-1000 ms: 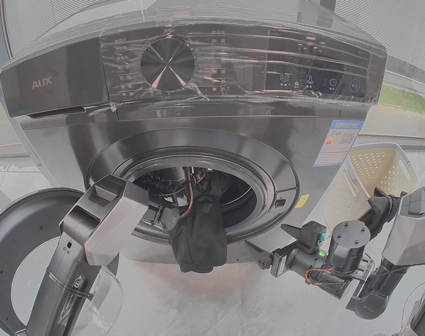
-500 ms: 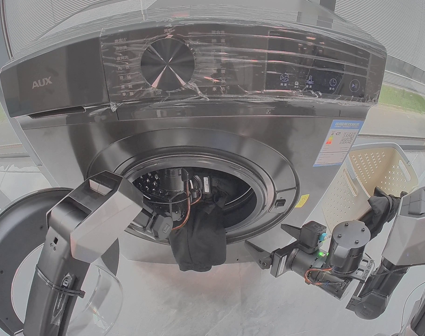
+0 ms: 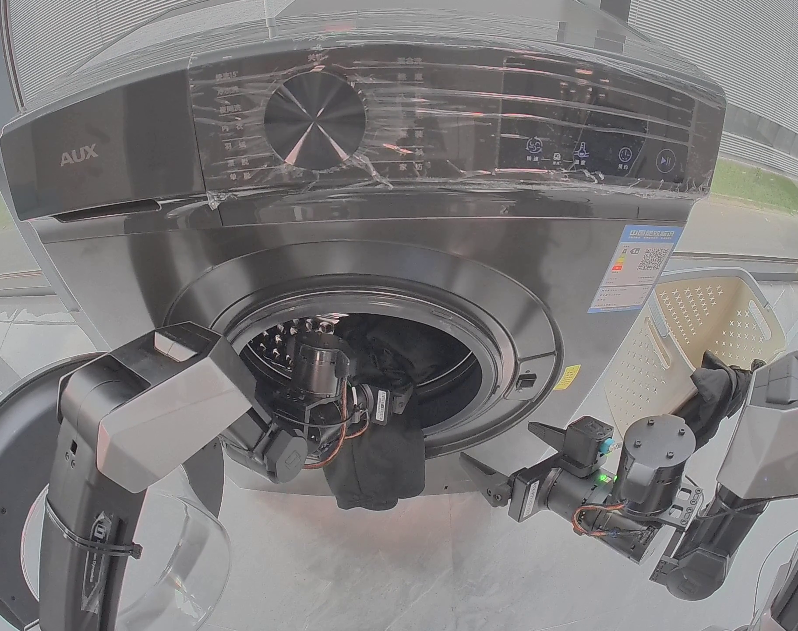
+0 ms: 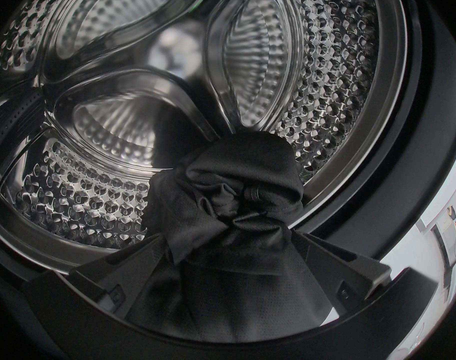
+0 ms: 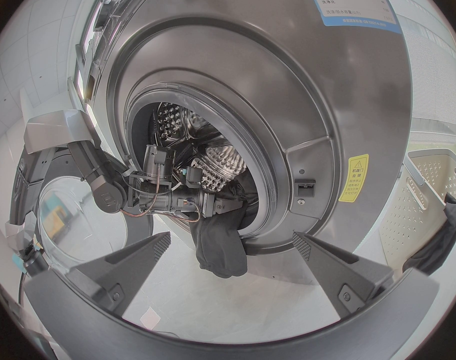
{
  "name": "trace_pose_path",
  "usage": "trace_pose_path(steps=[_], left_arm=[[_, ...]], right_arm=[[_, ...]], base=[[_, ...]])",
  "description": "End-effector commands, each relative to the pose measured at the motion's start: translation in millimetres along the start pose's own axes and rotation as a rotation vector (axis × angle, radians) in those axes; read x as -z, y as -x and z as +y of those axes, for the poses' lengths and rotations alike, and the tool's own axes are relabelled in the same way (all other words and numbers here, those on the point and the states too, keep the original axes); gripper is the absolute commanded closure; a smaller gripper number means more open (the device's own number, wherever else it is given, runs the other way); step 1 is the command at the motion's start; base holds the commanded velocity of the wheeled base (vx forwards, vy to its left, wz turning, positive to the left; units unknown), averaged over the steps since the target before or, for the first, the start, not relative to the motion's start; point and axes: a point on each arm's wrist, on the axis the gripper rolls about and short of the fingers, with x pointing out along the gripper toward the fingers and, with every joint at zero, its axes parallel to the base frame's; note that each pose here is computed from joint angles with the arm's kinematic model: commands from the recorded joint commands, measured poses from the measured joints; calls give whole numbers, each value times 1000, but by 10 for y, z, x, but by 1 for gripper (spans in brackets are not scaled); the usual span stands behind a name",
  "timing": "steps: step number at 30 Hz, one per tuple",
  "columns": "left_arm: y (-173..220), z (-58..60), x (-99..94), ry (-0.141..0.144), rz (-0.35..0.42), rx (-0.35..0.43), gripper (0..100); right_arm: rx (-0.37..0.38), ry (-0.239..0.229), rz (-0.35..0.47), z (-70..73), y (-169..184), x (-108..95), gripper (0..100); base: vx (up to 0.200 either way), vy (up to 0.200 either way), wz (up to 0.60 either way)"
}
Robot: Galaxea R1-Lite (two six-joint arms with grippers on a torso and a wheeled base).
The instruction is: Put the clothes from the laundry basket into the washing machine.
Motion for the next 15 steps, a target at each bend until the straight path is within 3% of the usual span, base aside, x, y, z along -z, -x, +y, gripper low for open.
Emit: trace_pose_path(steps=[1,3,4,11,15], left_arm=[[11,9,111,-13,37,-2,0],[4,12,169,-20,52,-3,0],[2,13,191,-22,58,-5,100],[-48,18,325,-35,89,-6,100],[-102,46,238,-24,43,-18,100]], right_arm=[[0,0,-1,0,-3,3,0],[0,0,-1,0,-3,3,0],[0,0,-1,1,-6,2,0],[0,0,-1,1,-6,2,0],[-1,-1,-3,1,-6,0,0]], base=[[0,0,0],[0,0,0],[0,0,0],[0,0,0],[0,0,0]])
